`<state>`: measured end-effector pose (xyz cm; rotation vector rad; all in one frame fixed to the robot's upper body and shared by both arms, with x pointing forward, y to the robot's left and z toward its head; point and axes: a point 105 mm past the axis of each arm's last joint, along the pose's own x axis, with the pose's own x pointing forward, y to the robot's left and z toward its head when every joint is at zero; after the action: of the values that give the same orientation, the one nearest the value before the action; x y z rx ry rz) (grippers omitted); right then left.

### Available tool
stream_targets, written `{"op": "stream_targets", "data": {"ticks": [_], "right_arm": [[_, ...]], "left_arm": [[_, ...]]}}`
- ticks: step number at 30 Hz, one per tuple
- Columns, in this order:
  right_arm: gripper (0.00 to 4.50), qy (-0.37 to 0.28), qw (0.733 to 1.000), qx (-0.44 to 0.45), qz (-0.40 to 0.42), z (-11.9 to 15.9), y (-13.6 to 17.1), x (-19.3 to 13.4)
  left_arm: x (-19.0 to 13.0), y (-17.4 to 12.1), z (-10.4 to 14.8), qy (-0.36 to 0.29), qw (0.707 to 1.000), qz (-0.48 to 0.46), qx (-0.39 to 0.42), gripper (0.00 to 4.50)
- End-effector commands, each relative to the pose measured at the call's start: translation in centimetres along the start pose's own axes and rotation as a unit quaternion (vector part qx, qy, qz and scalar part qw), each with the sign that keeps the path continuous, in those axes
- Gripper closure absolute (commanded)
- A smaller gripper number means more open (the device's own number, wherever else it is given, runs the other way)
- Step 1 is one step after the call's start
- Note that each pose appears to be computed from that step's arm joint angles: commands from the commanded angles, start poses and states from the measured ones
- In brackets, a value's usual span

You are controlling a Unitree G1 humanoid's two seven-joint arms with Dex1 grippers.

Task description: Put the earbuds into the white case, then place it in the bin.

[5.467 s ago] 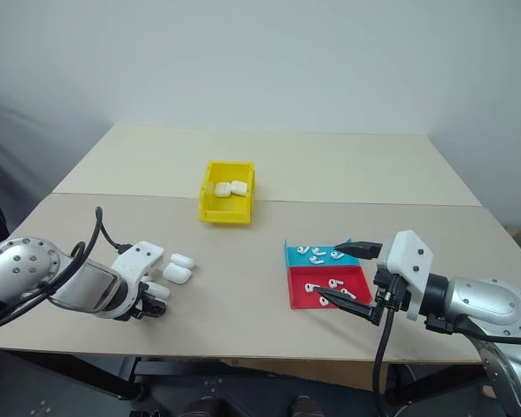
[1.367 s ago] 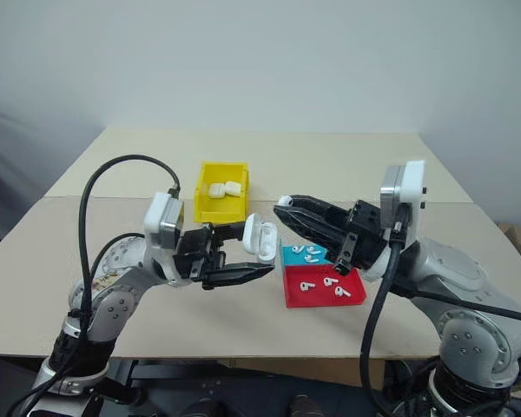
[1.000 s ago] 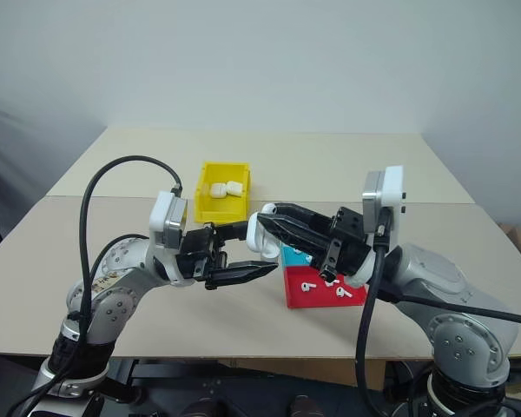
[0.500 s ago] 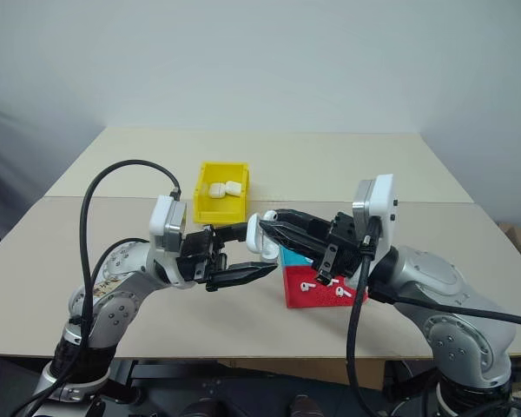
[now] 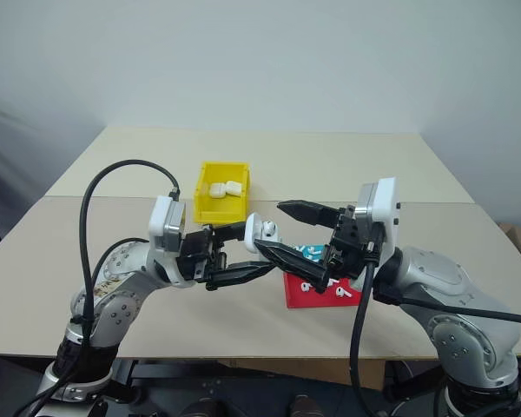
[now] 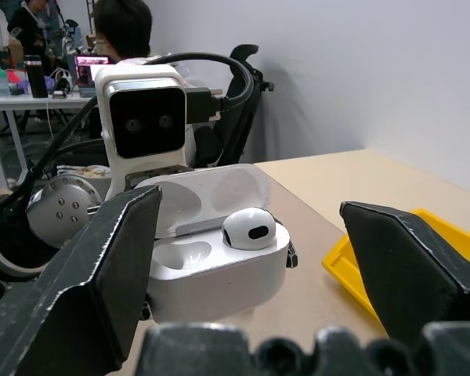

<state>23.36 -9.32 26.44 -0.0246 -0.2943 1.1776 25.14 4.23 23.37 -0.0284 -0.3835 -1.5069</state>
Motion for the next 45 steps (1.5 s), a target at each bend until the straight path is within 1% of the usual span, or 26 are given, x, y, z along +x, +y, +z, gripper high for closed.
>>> {"op": "stream_targets", "data": {"ticks": [1, 2, 6, 7, 9, 10, 11, 12, 14, 15, 17, 19, 23, 27, 32, 36, 39, 42, 45], "right_arm": [[0.17, -0.007, 1.0, -0.021, -0.017, 1.1, -0.4, -0.8], [0.17, 0.005, 0.999, -0.031, -0.026, 1.1, -0.9, -1.1], [0.17, 0.104, 0.991, -0.076, -0.049, 0.3, -3.3, -2.7], [0.17, 0.144, 0.984, -0.092, -0.047, -0.3, -4.0, -3.0], [0.17, 0.232, 0.962, -0.139, -0.039, -1.9, -5.5, -3.7], [0.17, 0.277, 0.946, -0.166, -0.034, -2.8, -6.4, -4.0], [0.17, 0.303, 0.935, -0.183, -0.03, -3.3, -6.9, -4.2], [0.17, 0.343, 0.916, -0.21, -0.017, -4.3, -7.9, -4.3], [0.55, 0.398, 0.884, -0.246, 0.009, -5.8, -9.7, -4.0], [0.76, 0.411, 0.875, -0.257, 0.026, -6.2, -10.3, -3.5], [1.38, 0.422, 0.865, -0.265, 0.057, -6.8, -11.3, -2.4], [2.12, 0.435, 0.855, -0.265, 0.093, -7.3, -12.0, -1.4], [2.12, 0.47, 0.823, -0.284, 0.144, -8.6, -13.8, -0.1], [2.12, 0.496, 0.796, -0.273, 0.215, -9.6, -14.0, 0.3], [2.12, 0.529, 0.761, -0.268, 0.262, -10.8, -14.5, 0.6], [2.12, 0.539, 0.749, -0.277, 0.269, -11.5, -14.8, 0.9], [2.12, 0.537, 0.749, -0.276, 0.273, -12.1, -14.6, 1.3], [2.12, 0.54, 0.741, -0.287, 0.277, -12.7, -14.6, 1.5], [2.12, 0.538, 0.742, -0.285, 0.282, -13.1, -14.4, 1.6]], "left_arm": [[0.0, 0.2, 1.8, -0.02, 0.999, -0.002, 0.042, 1.73], [-0.3, 0.4, 1.8, -0.015, 0.999, 0.004, 0.047, 1.73], [-1.3, 1.1, 2.1, -0.006, 0.998, 0.024, 0.057, 1.73], [-1.4, 1.2, 2.2, -0.006, 0.998, 0.027, 0.06, 1.73], [-1.6, 1.4, 2.3, -0.005, 0.997, 0.034, 0.064, 1.73], [-1.7, 1.4, 2.3, -0.004, 0.997, 0.038, 0.065, 1.73], [-1.7, 1.5, 2.3, -0.003, 0.997, 0.04, 0.065, 1.73], [-1.9, 1.5, 2.3, -0.002, 0.997, 0.044, 0.065, 1.73], [-2.2, 1.7, 2.3, 0.002, 0.996, 0.053, 0.068, 1.73], [-2.4, 1.9, 2.3, 0.003, 0.996, 0.057, 0.071, 1.73], [-2.5, 2.1, 2.5, 0.003, 0.995, 0.064, 0.077, 1.73], [-2.6, 2.3, 2.6, 0.003, 0.994, 0.072, 0.081, 1.73], [-2.9, 2.2, 2.7, 0.006, 0.993, 0.08, 0.088, 1.73], [-3.2, 2.1, 2.8, 0.009, 0.992, 0.09, 0.093, 1.73], [-3.5, 2.1, 3.1, 0.012, 0.99, 0.102, 0.1, 1.73], [-3.7, 1.7, 3.1, 0.015, 0.989, 0.11, 0.102, 1.73], [-3.6, 1.5, 3.1, 0.015, 0.988, 0.114, 0.103, 1.73], [-3.6, 1.4, 3.2, 0.016, 0.988, 0.116, 0.103, 1.73], [-3.6, 1.4, 3.2, 0.016, 0.987, 0.118, 0.105, 1.73]]}}
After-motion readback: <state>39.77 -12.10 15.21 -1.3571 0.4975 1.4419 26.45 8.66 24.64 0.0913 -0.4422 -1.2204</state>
